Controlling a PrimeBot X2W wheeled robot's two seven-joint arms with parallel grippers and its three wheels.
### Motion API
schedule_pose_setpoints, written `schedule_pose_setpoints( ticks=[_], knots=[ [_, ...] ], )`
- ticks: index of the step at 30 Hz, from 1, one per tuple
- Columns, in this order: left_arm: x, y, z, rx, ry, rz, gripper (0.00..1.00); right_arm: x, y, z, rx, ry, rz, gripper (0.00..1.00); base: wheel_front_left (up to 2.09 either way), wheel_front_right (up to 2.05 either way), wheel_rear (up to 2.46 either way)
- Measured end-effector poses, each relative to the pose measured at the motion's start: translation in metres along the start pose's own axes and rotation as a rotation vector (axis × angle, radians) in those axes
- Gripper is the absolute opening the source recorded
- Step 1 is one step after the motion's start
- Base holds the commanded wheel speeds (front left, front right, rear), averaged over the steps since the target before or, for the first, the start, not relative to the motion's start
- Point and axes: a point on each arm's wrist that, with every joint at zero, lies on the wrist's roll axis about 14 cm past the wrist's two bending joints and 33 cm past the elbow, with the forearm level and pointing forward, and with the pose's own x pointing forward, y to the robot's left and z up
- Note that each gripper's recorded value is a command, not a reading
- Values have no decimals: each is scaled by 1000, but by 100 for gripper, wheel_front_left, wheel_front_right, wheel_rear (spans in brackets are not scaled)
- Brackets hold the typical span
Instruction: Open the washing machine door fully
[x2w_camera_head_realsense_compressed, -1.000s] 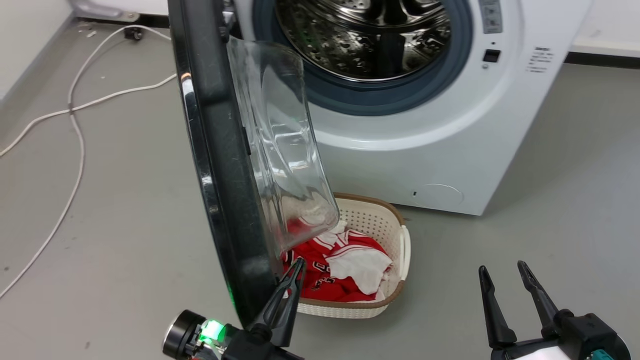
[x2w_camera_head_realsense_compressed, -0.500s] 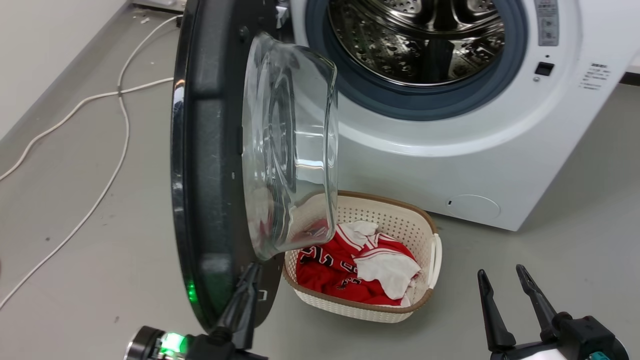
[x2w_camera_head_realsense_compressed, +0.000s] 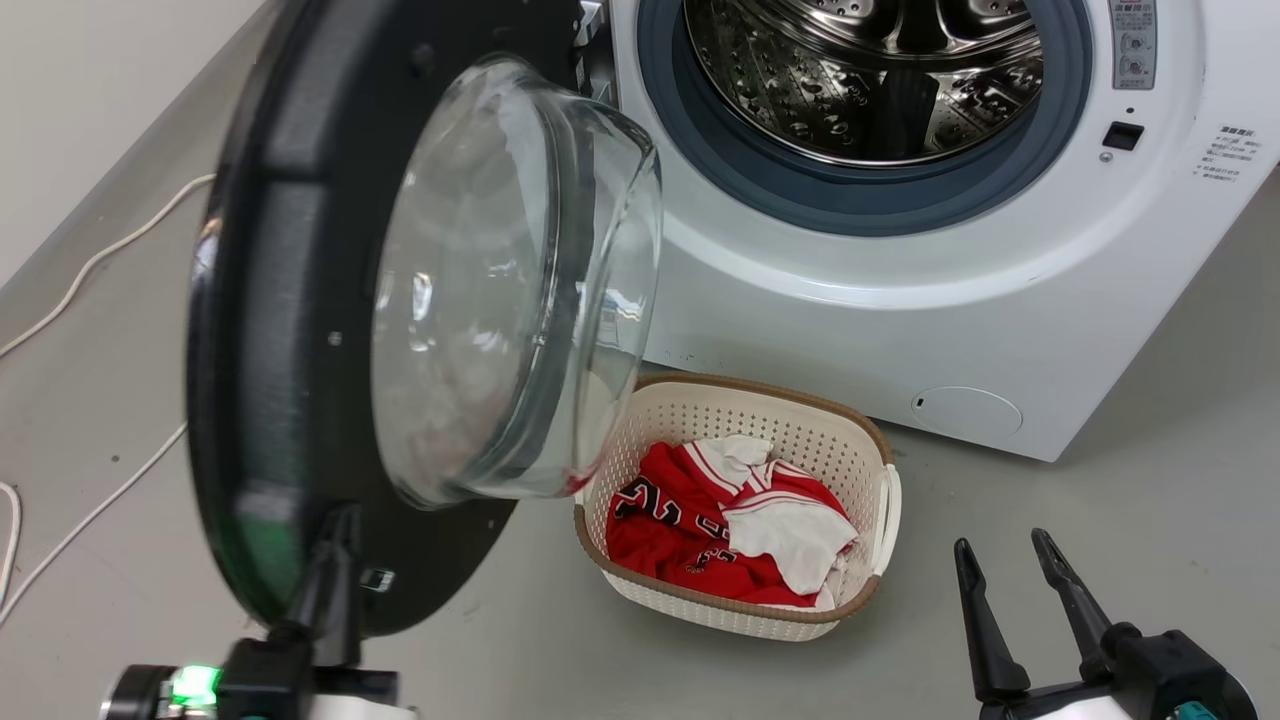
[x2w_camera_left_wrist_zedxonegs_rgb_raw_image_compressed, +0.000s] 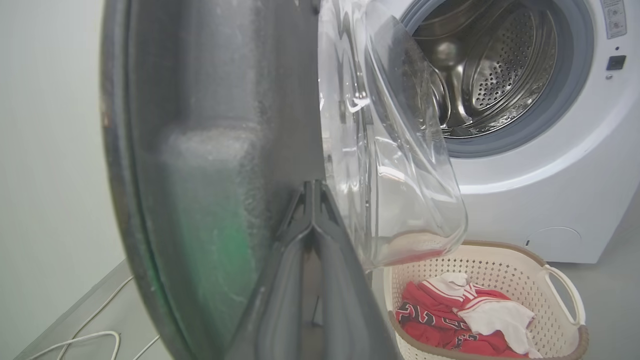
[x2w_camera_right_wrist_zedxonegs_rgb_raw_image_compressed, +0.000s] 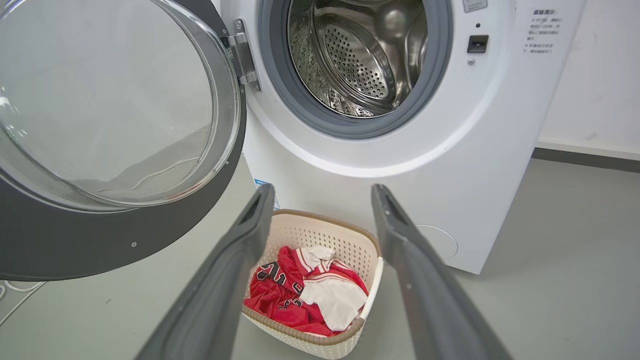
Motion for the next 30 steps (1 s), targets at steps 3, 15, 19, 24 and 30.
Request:
schedule_pose_setpoints(
  ticks=[3, 15, 19, 24, 30],
  knots=[
    [1, 16, -4, 3, 13, 43, 0, 0, -1, -2, -1, 5, -3, 100, 0, 0, 0],
    [11, 65, -15, 0, 47, 194, 0, 2, -2, -10, -18, 29, 3, 100, 0, 0, 0],
    [18, 81, -18, -8, 52, 247, 0, 5, -3, -15, -16, 41, 3, 100, 0, 0, 0],
    [31, 102, -21, 3, 60, 301, 0, 11, -6, -19, -17, 45, 3, 100, 0, 0, 0],
    [50, 117, -29, 29, 81, 317, 0, 12, -15, -20, -24, 47, -18, 100, 0, 0, 0]
  ],
)
